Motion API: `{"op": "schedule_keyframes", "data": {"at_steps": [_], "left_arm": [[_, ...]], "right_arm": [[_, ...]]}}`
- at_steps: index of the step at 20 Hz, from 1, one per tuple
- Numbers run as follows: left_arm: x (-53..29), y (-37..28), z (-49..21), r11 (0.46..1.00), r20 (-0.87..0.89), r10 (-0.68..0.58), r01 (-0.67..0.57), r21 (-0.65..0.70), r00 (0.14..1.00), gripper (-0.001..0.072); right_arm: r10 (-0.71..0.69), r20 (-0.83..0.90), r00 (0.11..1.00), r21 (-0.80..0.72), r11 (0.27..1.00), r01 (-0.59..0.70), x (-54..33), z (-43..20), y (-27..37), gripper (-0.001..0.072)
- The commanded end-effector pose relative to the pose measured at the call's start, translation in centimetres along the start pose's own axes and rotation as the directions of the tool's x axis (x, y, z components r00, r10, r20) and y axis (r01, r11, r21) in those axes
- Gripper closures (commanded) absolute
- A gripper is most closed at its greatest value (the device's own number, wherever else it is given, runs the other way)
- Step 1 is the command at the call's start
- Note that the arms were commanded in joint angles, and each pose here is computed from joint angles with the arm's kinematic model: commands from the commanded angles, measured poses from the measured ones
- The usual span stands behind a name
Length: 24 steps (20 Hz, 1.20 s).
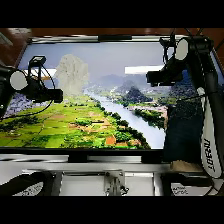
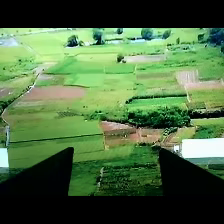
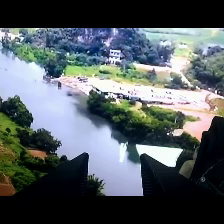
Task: Fold the shirts.
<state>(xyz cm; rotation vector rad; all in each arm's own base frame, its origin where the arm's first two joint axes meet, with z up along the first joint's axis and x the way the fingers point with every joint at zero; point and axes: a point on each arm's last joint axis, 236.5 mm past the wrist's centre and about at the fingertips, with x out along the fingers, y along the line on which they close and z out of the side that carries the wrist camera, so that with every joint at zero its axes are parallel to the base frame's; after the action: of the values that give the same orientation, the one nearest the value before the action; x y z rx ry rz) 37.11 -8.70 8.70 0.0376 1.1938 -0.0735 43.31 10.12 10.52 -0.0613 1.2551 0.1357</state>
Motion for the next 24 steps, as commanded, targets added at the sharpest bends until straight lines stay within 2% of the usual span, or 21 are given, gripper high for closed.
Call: {"op": "schedule_keyframes", "data": {"at_steps": [1,15,17,22,24], "left_arm": [[0.0,0.0,0.0,1.000,0.000,0.000,0.000,-0.001,1.000,0.0085],[0.0,0.0,0.0,1.000,0.000,0.000,0.000,-0.001,1.000,0.0085],[0.0,0.0,0.1,1.000,0.003,-0.001,0.001,-0.002,1.000,0.0085],[-0.6,-2.0,6.4,0.996,0.267,-0.082,0.085,-0.001,0.960,0.0085],[-0.9,-2.9,7.6,0.992,0.315,-0.119,0.127,-0.006,0.942,0.0084]], "right_arm": [[0.000,-0.002,1.000,-0.001,1.000,0.000,0.0,0.0,0.0,0.0255],[0.000,-0.002,1.000,-0.001,1.000,0.000,0.0,0.0,0.0,0.0255],[0.005,0.049,0.999,-0.001,1.000,-0.005,0.0,1.2,0.2,0.0255],[0.017,0.162,0.987,0.003,1.000,-0.018,-0.3,3.8,0.4,0.0255],[0.020,0.192,0.981,0.002,1.000,-0.021,-0.4,4.5,0.5,0.0255]]}}
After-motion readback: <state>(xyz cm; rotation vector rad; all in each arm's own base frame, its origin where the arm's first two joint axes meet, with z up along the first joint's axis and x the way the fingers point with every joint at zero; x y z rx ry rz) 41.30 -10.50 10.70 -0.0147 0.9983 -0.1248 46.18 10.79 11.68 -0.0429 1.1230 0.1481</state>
